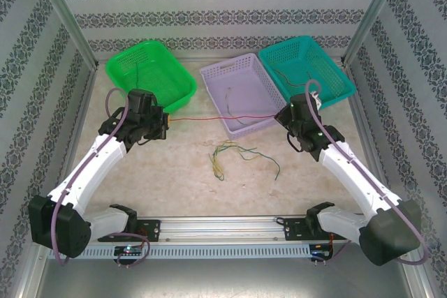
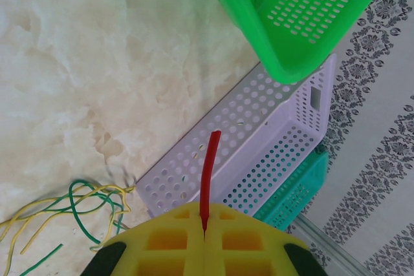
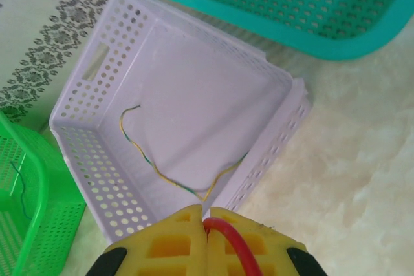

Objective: Untangle the cables

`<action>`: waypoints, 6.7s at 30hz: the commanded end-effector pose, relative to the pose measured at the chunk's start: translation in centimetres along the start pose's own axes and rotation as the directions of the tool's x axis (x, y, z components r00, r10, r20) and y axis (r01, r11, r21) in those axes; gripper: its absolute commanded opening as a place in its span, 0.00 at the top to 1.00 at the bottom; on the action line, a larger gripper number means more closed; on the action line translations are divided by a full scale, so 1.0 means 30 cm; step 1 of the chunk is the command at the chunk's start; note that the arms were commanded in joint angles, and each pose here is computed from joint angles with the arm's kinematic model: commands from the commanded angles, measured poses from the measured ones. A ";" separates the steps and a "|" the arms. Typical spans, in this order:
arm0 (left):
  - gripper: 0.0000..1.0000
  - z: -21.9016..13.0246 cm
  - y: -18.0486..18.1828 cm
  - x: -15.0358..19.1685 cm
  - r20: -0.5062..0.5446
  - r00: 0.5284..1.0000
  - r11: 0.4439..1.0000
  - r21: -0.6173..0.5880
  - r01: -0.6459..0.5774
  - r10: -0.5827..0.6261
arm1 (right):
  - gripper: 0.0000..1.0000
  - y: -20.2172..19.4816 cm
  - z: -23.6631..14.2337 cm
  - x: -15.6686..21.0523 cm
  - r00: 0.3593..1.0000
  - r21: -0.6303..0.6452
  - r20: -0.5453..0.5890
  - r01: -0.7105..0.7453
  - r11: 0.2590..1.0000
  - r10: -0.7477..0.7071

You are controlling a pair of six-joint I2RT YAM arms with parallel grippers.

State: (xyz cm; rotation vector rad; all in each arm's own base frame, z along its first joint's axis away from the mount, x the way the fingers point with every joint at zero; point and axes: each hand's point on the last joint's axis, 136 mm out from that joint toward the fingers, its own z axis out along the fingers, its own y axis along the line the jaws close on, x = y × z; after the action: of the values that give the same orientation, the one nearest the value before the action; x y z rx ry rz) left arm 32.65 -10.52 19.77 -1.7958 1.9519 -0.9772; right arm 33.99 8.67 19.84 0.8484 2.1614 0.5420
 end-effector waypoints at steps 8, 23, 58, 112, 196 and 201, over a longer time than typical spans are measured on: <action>0.90 0.045 -0.119 -0.025 0.007 0.998 0.996 0.064 -0.055 0.055 | 1.00 -0.017 -0.086 -0.190 0.986 0.103 0.165 0.010 0.995 -0.027; 0.14 -0.101 -0.528 0.159 -0.018 0.882 0.857 0.246 -0.453 0.471 | 1.00 -0.055 -0.118 -0.510 0.849 0.072 0.302 -0.474 0.877 0.434; 0.21 -0.197 -0.197 0.115 -0.064 0.886 0.882 0.153 -0.446 0.459 | 1.00 -0.281 0.538 -0.639 0.998 0.390 0.028 -0.060 0.919 0.053; 0.30 0.267 0.576 0.395 -0.615 0.241 0.207 -0.127 -0.970 0.751 | 0.45 -0.313 0.085 0.515 0.368 -0.050 -0.706 0.826 0.561 -0.605; 0.26 -0.047 -0.134 0.306 -0.226 0.917 0.937 -0.039 -0.347 0.330 | 1.00 0.255 -0.049 0.312 0.314 -0.047 -0.303 0.938 0.343 -0.900; 0.46 -0.048 -0.140 0.319 -0.232 0.913 0.936 -0.025 -0.350 0.335 | 1.00 0.257 -0.043 0.326 0.311 -0.054 -0.309 0.938 0.343 -0.899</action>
State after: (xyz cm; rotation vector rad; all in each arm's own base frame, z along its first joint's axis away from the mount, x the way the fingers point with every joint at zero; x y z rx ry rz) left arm 32.90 -18.36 24.10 -1.3692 2.3965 -0.9572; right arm 30.58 20.60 19.66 -0.6238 2.5349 -0.1249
